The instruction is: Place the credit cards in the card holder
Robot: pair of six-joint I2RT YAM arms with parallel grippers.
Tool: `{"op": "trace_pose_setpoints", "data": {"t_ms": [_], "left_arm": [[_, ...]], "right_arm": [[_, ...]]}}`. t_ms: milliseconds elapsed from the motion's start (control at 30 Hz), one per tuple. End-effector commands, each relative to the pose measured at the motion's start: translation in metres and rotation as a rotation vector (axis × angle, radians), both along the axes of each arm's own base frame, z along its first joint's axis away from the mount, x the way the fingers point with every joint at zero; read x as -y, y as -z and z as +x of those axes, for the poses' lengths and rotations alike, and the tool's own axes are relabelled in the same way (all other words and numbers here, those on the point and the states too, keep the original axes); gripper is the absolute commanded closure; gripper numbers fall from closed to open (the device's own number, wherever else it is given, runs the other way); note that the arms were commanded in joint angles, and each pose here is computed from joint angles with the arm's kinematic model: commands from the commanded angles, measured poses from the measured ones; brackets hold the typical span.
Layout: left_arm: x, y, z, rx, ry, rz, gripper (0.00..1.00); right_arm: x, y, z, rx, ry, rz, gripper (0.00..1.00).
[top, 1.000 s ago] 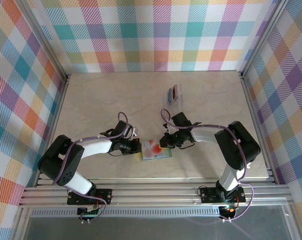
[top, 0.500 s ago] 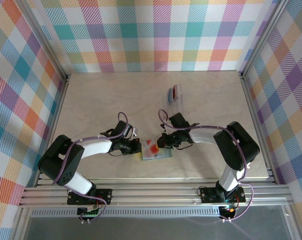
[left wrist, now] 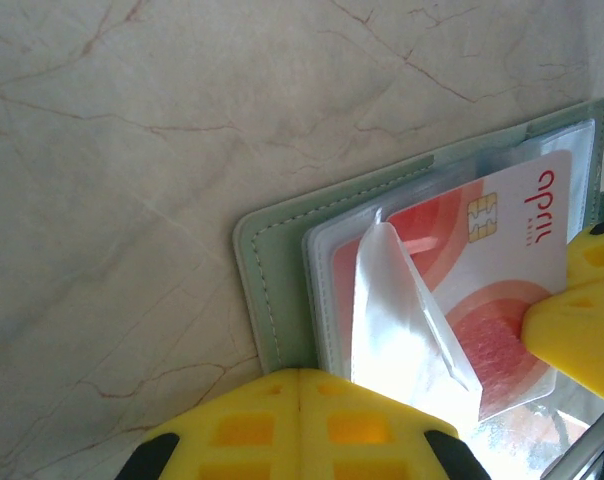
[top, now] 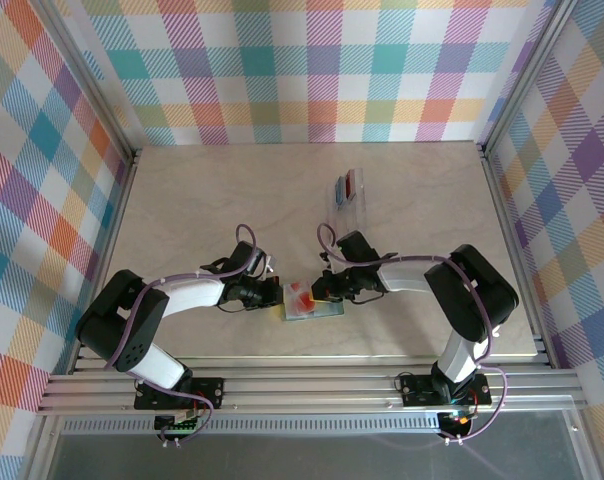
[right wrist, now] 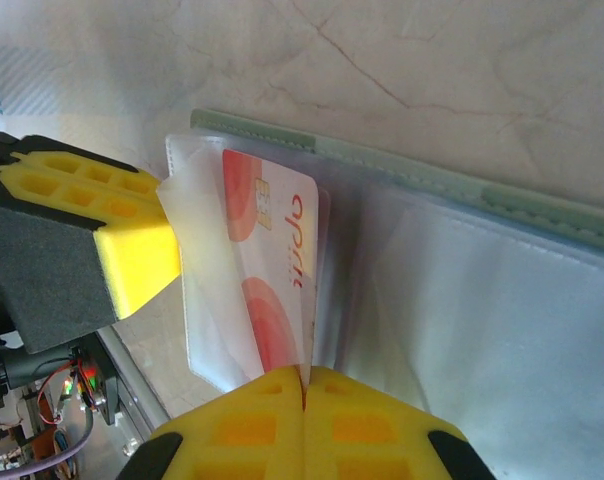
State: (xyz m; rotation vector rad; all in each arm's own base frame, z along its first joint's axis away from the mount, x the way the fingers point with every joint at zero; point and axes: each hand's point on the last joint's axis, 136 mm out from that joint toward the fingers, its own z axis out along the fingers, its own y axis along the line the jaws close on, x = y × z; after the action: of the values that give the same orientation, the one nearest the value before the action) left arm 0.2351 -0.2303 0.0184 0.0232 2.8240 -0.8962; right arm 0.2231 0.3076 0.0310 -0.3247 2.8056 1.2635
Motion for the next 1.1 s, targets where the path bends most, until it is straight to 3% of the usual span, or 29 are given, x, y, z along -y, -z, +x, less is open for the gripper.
{"op": "trace_pose_setpoints", "data": {"t_ms": [0, 1067], "left_arm": [[-0.002, 0.020, -0.011, -0.044, 0.010, 0.049, 1.00], [0.004, 0.023, -0.014, -0.051, 0.019, 0.039, 1.00]], "right_arm": [[0.009, 0.017, -0.016, -0.054, 0.010, -0.051, 1.00], [-0.028, 0.019, -0.016, -0.013, 0.066, -0.001, 1.00]]}}
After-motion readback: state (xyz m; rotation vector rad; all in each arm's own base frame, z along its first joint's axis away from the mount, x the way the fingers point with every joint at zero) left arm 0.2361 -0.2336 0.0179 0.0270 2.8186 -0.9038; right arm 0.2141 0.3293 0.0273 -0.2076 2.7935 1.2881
